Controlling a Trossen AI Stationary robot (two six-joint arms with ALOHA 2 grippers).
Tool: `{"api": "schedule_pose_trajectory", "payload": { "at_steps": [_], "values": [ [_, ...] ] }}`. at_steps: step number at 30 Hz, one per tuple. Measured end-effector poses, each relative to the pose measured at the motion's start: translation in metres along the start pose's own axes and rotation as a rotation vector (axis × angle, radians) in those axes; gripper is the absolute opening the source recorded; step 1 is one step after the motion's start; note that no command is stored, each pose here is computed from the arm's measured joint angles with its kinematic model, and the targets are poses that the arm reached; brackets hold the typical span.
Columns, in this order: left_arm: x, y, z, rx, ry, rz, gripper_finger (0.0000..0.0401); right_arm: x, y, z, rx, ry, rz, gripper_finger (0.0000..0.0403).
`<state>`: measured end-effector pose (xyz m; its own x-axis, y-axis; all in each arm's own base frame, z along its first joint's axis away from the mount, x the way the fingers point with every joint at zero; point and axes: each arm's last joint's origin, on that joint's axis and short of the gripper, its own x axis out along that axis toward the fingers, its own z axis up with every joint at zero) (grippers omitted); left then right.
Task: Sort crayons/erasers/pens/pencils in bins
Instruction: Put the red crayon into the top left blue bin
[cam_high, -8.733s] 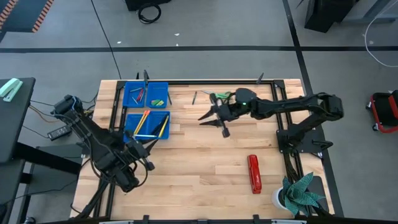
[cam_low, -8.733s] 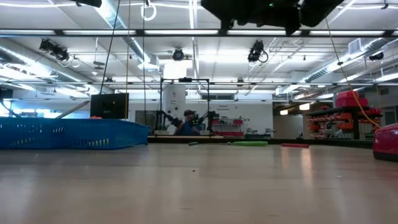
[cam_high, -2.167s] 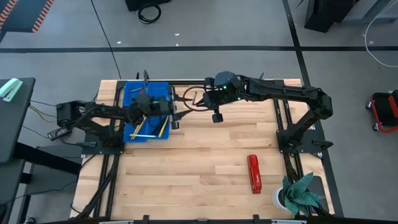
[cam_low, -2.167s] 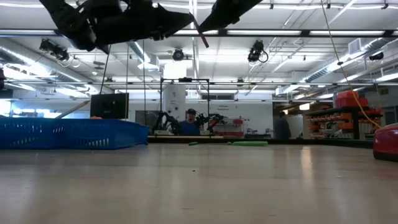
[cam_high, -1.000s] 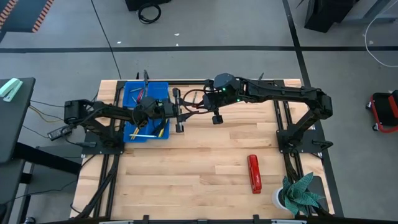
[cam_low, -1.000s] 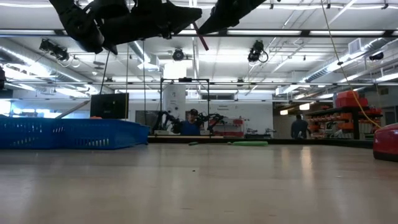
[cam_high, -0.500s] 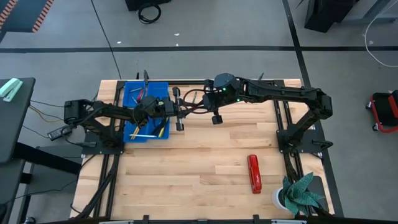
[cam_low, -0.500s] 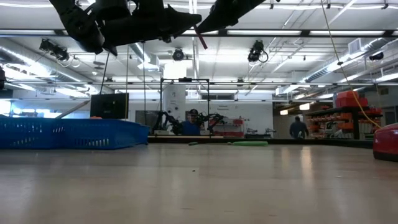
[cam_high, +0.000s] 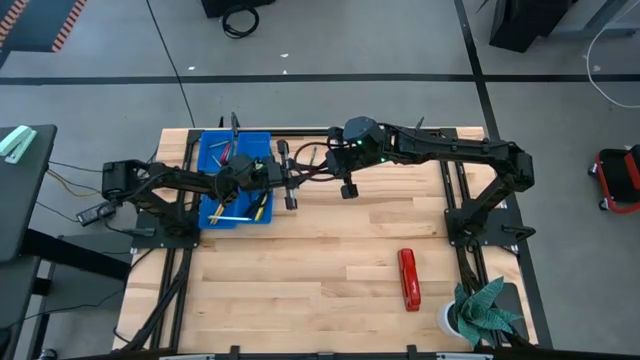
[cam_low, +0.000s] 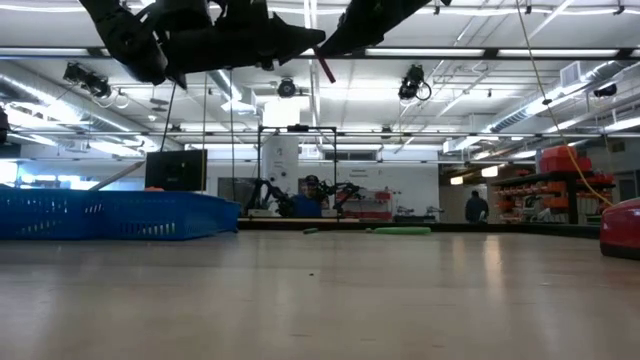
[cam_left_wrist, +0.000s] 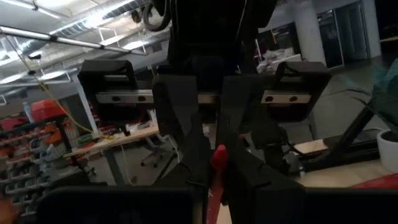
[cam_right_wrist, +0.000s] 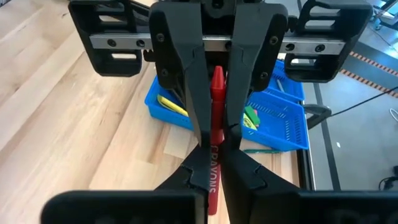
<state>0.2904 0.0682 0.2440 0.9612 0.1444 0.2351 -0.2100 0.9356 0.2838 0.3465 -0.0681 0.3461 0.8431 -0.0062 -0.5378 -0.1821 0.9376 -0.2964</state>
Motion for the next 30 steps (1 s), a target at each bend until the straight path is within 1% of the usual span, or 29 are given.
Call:
{"api": "schedule_pose_trajectory", "payload": {
  "at_steps": [6,10,14,16,18,21,26,30],
  "values": [
    [-0.007,0.011,-0.001,-0.004,0.109,0.023,0.0032,-0.001,-0.002,-0.004,0.039,0.025,0.008,0.0067],
    [-0.016,0.022,0.005,0.001,0.193,0.097,0.0033,-0.003,-0.005,-0.008,0.074,0.048,0.024,0.0091],
    [-0.028,0.03,0.016,0.011,0.283,0.181,0.0041,-0.004,-0.006,-0.015,0.119,0.106,0.036,0.0104],
    [-0.035,0.033,0.023,0.039,0.327,0.239,0.0039,-0.005,-0.006,-0.019,0.153,0.142,0.042,0.0106],
    [-0.045,0.036,0.028,0.064,0.402,0.313,0.0034,-0.001,-0.003,-0.026,0.189,0.164,0.049,0.0106],
    [-0.058,0.04,0.035,0.078,0.488,0.424,0.0032,0.01,0.009,-0.047,0.23,0.233,0.091,0.0106],
    [-0.077,0.055,0.034,0.025,0.602,0.626,0.0048,0.034,0.032,-0.088,0.199,0.258,0.121,0.0106],
    [-0.09,0.075,0.021,-0.022,0.709,0.751,0.0042,0.046,0.039,-0.108,0.144,0.185,0.092,0.0106]
  ]
}}
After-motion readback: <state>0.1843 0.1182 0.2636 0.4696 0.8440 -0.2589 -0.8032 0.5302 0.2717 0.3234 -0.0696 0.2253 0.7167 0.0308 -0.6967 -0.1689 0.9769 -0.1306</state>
